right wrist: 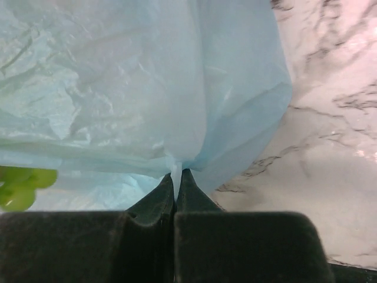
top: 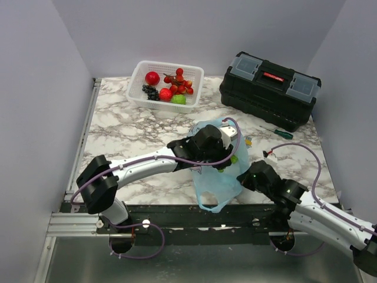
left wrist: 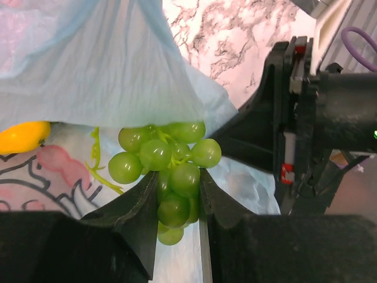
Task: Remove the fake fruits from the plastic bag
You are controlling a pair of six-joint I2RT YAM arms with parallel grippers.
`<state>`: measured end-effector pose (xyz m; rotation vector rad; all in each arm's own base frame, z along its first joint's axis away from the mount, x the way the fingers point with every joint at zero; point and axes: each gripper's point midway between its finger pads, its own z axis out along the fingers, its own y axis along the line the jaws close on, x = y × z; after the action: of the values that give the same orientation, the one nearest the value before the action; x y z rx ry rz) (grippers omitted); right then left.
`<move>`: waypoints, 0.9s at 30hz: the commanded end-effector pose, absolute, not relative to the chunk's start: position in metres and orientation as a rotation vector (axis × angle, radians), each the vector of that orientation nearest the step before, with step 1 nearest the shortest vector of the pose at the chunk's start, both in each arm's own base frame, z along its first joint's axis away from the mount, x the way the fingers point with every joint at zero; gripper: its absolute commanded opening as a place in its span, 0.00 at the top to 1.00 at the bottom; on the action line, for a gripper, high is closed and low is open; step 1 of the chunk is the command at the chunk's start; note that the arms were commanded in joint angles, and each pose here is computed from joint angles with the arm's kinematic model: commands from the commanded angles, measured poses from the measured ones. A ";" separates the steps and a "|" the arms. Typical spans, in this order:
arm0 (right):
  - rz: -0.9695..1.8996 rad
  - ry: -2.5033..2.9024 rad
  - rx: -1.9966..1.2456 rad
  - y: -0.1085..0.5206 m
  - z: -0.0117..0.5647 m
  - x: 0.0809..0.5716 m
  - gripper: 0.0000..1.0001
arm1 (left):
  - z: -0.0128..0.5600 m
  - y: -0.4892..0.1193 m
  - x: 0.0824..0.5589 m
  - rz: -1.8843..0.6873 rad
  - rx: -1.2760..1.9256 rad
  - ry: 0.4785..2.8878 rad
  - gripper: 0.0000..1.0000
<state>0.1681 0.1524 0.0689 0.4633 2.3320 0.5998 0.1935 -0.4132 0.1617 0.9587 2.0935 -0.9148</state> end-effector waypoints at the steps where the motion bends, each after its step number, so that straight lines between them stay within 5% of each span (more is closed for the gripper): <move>1: 0.447 2.218 0.641 0.123 0.084 0.184 0.99 | 0.198 -0.403 0.183 -0.956 1.001 2.027 0.98; 16: 0.106 2.057 0.811 0.066 0.105 0.195 0.99 | 0.365 -0.364 0.153 -1.156 0.959 1.635 1.00; 27: 0.256 2.181 0.582 0.105 0.096 0.197 0.99 | 0.409 -0.271 0.235 -0.841 0.498 1.616 1.00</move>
<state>0.1935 0.0869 0.0946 0.7013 2.1539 0.1787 0.1880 -0.3192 0.3983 0.7537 1.5864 -1.0153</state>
